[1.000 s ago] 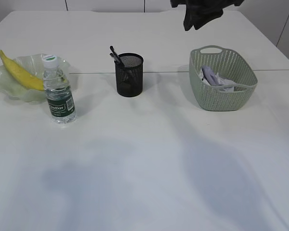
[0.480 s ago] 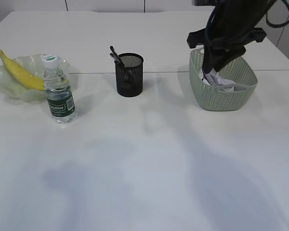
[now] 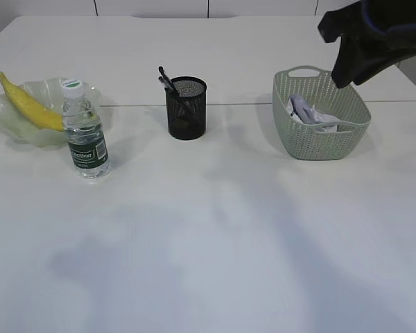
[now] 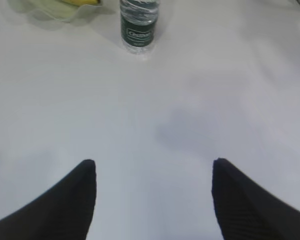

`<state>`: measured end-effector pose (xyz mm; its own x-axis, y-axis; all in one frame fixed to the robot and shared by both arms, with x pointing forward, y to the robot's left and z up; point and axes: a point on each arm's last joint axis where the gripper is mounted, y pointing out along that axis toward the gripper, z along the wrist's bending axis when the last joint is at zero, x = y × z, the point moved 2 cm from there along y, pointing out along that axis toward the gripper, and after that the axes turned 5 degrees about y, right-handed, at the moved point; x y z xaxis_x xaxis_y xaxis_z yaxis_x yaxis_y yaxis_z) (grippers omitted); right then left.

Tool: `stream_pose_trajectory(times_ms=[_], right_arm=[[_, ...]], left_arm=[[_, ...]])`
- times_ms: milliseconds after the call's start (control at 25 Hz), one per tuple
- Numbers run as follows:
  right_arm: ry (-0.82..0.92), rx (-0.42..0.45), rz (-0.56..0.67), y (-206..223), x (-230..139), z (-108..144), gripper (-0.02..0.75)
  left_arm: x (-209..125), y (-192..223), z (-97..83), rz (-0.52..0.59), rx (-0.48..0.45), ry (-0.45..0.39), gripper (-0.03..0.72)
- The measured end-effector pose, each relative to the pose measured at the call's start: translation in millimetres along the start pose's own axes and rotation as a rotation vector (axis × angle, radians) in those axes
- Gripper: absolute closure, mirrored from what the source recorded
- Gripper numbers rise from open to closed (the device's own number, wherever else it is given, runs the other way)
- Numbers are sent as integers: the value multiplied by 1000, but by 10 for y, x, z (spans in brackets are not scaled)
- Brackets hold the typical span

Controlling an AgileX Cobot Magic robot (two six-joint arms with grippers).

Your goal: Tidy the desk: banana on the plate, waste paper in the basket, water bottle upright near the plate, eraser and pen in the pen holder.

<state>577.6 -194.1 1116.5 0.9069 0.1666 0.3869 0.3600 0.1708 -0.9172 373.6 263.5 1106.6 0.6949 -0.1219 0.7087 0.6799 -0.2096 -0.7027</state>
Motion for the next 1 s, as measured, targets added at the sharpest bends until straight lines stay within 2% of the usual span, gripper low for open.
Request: stream_pose_trajectory(times_ms=[240, 440, 640, 1000], right_arm=[[-21, 0, -82, -467, -306, -4, 551], [5, -5, -143, -793, -662, -28, 551], [36, 2, -199, -1052, -1102, -53, 551], [54, -10, -359, -1415, -2061, -154, 549]], left_arm=[[-257, -436, 94, -73, 84, -61, 171], [-571, -816, 115, -172, 90, -128, 171], [-875, -1077, 137, -246, 96, -144, 171], [-1072, -1260, 142, -358, 84, -149, 171]])
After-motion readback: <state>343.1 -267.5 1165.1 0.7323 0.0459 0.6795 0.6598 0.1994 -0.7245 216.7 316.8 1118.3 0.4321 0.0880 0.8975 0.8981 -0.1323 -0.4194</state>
